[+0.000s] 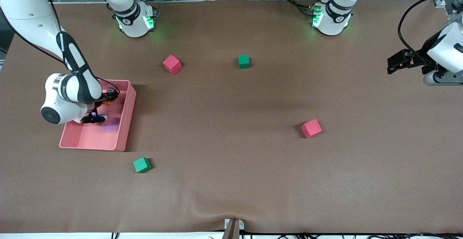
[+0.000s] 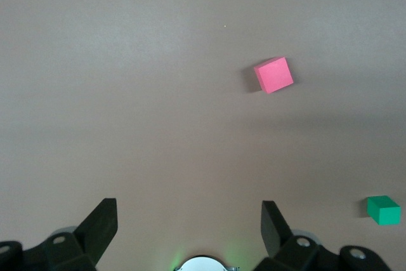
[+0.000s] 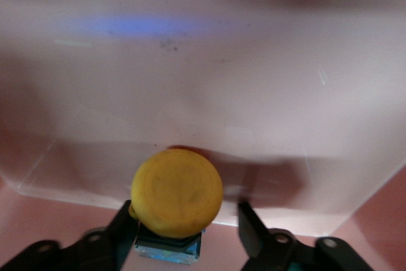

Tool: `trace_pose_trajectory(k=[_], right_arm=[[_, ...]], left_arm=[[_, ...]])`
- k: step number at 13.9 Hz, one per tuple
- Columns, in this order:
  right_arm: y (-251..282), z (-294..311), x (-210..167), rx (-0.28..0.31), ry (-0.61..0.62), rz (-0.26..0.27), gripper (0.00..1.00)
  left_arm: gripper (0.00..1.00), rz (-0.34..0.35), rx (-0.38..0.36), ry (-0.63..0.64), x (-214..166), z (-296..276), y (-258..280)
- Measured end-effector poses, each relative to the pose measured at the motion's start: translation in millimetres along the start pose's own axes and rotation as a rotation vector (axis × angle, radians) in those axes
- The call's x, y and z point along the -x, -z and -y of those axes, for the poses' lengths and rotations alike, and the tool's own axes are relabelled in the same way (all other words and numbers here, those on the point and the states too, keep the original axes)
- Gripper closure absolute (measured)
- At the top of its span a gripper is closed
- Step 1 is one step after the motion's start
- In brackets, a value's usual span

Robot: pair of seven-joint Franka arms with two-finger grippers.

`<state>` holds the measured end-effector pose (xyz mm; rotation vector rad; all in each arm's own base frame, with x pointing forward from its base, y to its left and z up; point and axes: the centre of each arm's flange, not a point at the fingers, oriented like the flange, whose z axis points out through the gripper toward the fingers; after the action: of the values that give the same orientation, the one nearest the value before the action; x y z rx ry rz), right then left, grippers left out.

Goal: Place and upright button with both arms
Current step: 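Lower the right gripper and close it on the yellow button's base, then lift the button out of the tray with the right gripper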

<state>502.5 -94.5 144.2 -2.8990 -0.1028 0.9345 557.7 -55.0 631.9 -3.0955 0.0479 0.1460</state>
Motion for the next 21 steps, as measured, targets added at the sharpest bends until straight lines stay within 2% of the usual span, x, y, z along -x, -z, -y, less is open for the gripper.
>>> trace_pose_trajectory(k=[1,2,5,8,11,18,21], right_arm=[[0,-1,0,-0.001,-0.001,0.003,0.47],[1,-1,2,-0.002,-0.001,0.01,0.56],[0,4,2,0.0,0.006,0.018,0.57],[-3,9,5,-0.005,0.009,0.053,0.57],[16,9,9,-0.01,0.008,0.071,0.57],[135,39,20,0.019,0.046,-0.016,0.57],[175,80,23,-0.057,0.112,-0.11,0.57]], left_arm=[[0.0,0.001,0.0,0.0,0,0,0],[0.0,0.002,0.0,-0.001,-1,0,-1],[0.0,0.008,0.0,-0.004,-3,-2,-4],[0.0,0.01,0.0,-0.017,-3,-9,-5],[0.0,0.009,0.0,-0.019,-3,-10,-5],[0.0,0.009,0.0,-0.018,-3,-9,-5],[0.0,0.012,0.001,-0.017,-6,-9,-8]])
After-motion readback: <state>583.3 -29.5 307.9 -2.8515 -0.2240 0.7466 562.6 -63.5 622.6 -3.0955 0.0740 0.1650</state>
